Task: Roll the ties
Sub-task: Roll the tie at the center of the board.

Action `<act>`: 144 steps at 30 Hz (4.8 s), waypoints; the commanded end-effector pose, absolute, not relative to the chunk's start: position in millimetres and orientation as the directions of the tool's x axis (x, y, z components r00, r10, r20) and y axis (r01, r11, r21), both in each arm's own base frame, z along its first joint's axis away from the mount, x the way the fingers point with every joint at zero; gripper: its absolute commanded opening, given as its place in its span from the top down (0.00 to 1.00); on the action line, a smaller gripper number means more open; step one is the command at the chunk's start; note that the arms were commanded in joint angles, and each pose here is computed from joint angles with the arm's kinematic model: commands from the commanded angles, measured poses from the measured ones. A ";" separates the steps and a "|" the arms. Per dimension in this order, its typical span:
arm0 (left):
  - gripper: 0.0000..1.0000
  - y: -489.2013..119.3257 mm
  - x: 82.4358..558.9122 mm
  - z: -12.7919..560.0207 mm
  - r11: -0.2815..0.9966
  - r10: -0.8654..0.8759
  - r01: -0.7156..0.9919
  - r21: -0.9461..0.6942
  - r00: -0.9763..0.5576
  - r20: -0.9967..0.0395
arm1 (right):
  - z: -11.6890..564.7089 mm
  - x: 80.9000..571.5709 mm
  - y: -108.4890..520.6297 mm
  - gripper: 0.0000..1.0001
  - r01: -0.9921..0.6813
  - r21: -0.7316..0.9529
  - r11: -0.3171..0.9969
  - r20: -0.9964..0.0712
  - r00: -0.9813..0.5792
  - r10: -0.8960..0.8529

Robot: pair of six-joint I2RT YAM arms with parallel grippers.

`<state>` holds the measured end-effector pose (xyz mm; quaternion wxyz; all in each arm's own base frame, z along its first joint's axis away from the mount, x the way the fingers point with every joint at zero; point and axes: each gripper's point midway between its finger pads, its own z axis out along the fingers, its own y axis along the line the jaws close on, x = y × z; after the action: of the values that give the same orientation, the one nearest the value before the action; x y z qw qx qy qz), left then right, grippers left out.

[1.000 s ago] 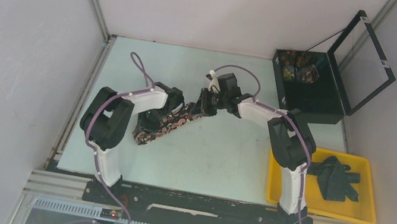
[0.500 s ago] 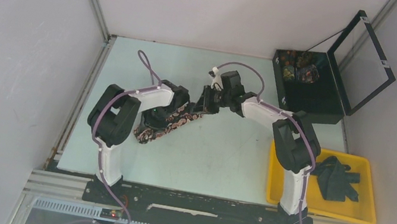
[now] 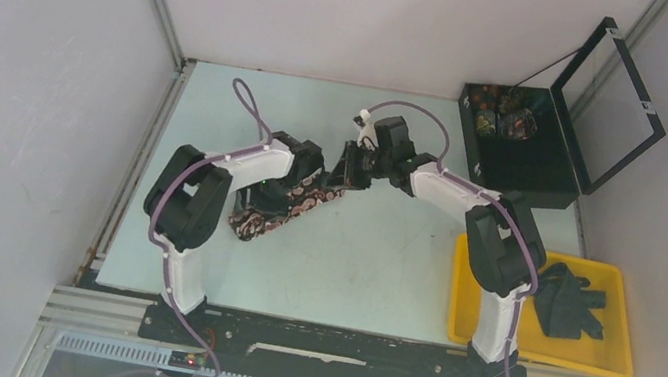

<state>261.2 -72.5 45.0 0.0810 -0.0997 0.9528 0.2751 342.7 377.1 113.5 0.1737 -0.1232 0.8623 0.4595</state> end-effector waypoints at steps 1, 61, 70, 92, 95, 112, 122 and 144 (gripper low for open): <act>0.18 -73.9 274.7 82.8 0.843 -0.159 -0.332 0.424 -0.905 -0.394 | 144.7 343.7 374.7 0.84 -0.429 0.733 0.528 -0.483 -0.875 -0.039; 0.07 -22.6 210.1 100.6 0.747 -0.639 -0.493 -0.446 -0.349 -0.686 | 78.9 278.0 538.4 0.80 -0.524 0.722 0.452 -0.387 -0.847 -0.365; 0.05 -38.6 222.7 86.0 0.774 -0.626 -0.440 -0.456 -0.422 -0.656 | 67.6 275.4 532.8 0.81 -0.513 0.724 0.461 -0.372 -0.853 -0.365; 0.12 -46.1 238.0 54.1 0.753 -0.656 -0.451 -0.478 -0.470 -0.590 | 51.5 276.9 524.3 0.83 -0.482 0.737 0.473 -0.348 -0.871 -0.346; 0.12 -46.6 239.4 50.0 0.738 -0.674 -0.465 -0.490 -0.462 -0.576 | 50.1 277.0 523.3 0.83 -0.480 0.738 0.474 -0.346 -0.872 -0.346; 0.22 -61.6 245.2 24.4 0.688 -0.725 -0.479 -0.545 -0.481 -0.492 | 50.4 278.5 523.0 0.84 -0.476 0.743 0.471 -0.346 -0.875 -0.339; 0.36 -67.8 248.1 13.4 0.692 -0.720 -0.478 -0.541 -0.513 -0.468 | 51.2 280.2 522.5 0.85 -0.473 0.745 0.469 -0.345 -0.876 -0.336; 0.60 -55.5 235.8 19.9 0.812 -0.583 -0.477 -0.337 -0.630 -0.513 | 113.0 328.9 500.1 0.72 -0.505 0.734 0.454 -0.439 -0.863 -0.250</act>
<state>262.9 -70.6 32.5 0.3530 -0.3284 0.8615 -0.1593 310.5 506.3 50.6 0.0827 -0.2117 0.8664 0.4447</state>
